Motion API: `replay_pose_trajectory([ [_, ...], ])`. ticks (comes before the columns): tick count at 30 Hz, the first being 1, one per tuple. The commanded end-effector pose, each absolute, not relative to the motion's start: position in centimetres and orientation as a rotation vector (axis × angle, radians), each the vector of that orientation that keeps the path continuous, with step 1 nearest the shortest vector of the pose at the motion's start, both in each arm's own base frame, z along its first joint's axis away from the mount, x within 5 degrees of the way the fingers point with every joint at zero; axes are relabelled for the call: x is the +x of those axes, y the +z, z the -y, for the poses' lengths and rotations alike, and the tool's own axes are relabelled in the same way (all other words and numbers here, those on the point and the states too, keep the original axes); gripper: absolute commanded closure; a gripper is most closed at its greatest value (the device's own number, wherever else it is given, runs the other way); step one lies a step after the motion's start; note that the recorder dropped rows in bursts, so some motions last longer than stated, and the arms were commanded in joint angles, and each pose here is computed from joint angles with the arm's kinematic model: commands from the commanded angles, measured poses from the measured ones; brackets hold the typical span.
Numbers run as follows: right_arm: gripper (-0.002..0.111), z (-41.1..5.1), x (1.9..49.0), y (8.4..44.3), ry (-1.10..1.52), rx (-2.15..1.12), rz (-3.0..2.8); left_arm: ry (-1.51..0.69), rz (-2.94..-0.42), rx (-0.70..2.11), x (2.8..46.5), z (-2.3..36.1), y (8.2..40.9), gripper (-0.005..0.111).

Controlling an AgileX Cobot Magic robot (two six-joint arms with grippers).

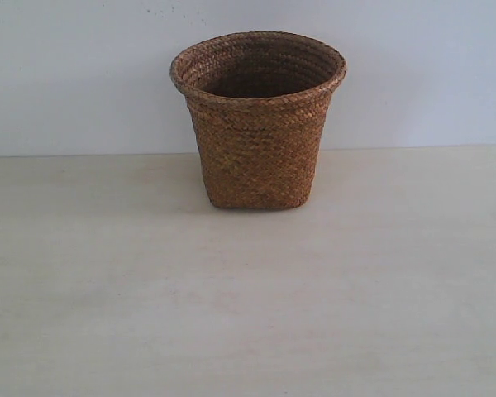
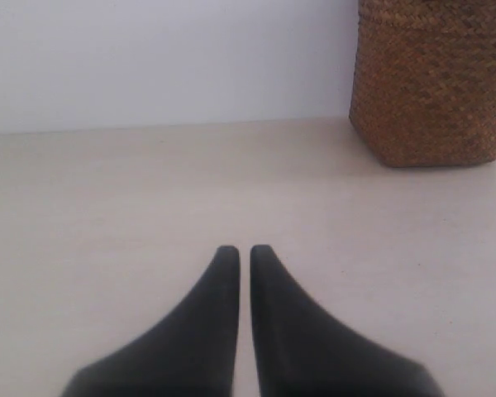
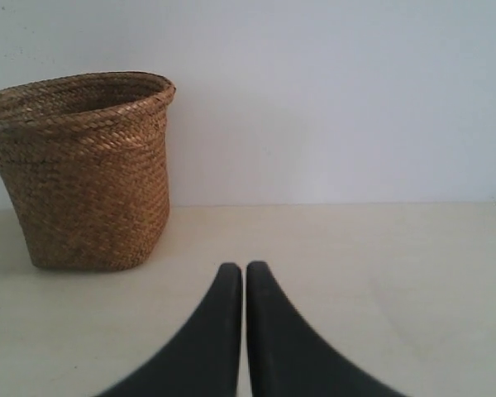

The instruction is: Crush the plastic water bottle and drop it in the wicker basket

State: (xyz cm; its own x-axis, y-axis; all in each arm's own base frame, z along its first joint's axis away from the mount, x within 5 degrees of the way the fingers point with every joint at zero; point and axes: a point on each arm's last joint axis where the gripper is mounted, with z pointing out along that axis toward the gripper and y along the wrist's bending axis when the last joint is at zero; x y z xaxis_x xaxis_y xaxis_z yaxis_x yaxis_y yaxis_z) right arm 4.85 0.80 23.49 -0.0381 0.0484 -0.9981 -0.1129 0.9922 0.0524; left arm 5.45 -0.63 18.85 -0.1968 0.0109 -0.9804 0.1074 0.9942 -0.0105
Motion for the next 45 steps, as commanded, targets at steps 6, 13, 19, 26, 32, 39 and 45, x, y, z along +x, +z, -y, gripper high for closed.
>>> replay_pose_trajectory([
  [6,0.108,-0.6,5.3,21.0,0.109,-0.024,-1.683,-0.089,-1.762,0.084,5.4,0.6,18.8,0.103],
  [13,0.108,-0.5,5.5,19.2,0.148,0.028,-1.714,-0.089,-1.762,0.084,5.4,0.6,18.8,0.103],
  [19,0.108,-0.6,5.5,18.9,0.116,-0.012,-1.748,-0.089,-1.762,0.084,5.4,0.6,18.8,0.103],
  [26,0.108,-0.6,5.4,18.4,0.096,-0.039,-1.806,-0.089,-1.762,0.084,5.4,0.6,18.8,0.103],
  [32,0.108,-0.6,5.4,18.4,0.098,-0.042,-1.806,-0.089,-1.762,0.084,5.4,0.6,18.8,0.103],
  [39,0.108,-0.6,5.4,18.4,0.098,-0.042,-1.806,-0.089,-1.762,0.084,5.4,0.6,18.8,0.103],
  [45,0.108,-0.6,5.4,18.4,0.098,-0.042,-1.806,-0.089,-1.762,0.084,5.4,0.6,18.8,0.103],
])
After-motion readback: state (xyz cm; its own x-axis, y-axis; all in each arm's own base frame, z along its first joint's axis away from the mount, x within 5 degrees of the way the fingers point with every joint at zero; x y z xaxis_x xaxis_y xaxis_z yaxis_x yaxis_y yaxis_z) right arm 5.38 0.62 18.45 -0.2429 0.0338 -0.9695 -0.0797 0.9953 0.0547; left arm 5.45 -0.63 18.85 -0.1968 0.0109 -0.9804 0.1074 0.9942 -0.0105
